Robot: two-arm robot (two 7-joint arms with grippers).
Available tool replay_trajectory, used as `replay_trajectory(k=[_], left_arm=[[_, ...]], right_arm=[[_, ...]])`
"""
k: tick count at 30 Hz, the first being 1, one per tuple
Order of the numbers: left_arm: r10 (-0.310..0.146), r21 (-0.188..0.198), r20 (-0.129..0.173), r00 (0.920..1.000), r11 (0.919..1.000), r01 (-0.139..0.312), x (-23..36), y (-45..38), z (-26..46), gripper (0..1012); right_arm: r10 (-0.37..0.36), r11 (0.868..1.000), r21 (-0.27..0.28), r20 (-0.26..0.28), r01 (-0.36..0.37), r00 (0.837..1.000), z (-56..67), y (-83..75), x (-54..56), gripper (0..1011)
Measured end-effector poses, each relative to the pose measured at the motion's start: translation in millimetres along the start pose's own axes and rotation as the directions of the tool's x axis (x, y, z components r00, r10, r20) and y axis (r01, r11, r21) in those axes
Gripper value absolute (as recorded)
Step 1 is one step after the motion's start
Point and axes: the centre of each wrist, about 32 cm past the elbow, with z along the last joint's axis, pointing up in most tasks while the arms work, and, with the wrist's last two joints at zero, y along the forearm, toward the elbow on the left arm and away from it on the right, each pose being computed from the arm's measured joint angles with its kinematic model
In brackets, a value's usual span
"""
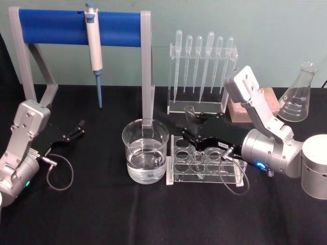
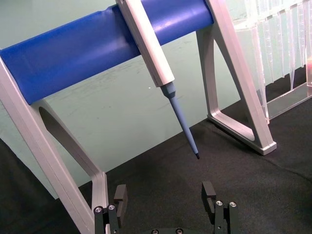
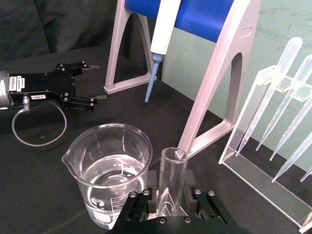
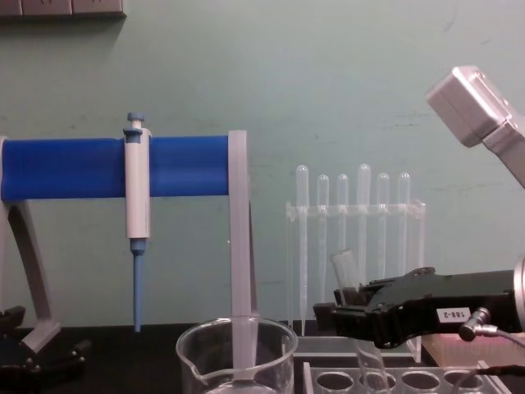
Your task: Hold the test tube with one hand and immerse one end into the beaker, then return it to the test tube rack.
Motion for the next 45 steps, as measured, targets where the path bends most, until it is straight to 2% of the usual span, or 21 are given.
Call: replay_trajectory(k=[1,5,9,13,16,22,45], left_arm=[[0.0,0.0,0.0,1.0,1.0,0.0,0.0,0.0,0.0,1000],[0.0,0.0,0.0,1.0,1.0,0.0,0.0,0.0,0.0,1000],[0.0,0.0,0.0,1.0,1.0,0.0,0.0,0.0,0.0,1000],[0.0,0.0,0.0,1.0,1.0,0.0,0.0,0.0,0.0,1000],[0.0,0.0,0.0,1.0,1.0,0.0,0.0,0.0,0.0,1000],[0.0,0.0,0.0,1.0,1.0,0.0,0.0,0.0,0.0,1000],[0.0,0.0,0.0,1.0,1.0,0.0,0.0,0.0,0.0,1000]], right_arm=[[-0.001,1.0,0.001,-0.002,0.001,1.0,-0.2,-0.1,0.1,332],[-0.006,1.0,0.013,-0.011,0.006,1.0,0.8,-2.4,-0.2,228],[-0.011,0.999,0.036,-0.024,0.012,1.0,2.2,-6.3,-1.2,228],[-0.025,0.995,0.094,-0.048,0.029,0.999,6.6,-15.0,-3.5,228],[-0.039,0.986,0.158,-0.068,0.049,0.997,13.1,-24.5,-6.2,228],[-0.058,0.974,0.215,-0.071,0.072,0.996,24.7,-33.9,-8.0,228],[-0.068,0.974,0.214,-0.069,0.081,0.995,26.7,-33.9,-7.8,228]])
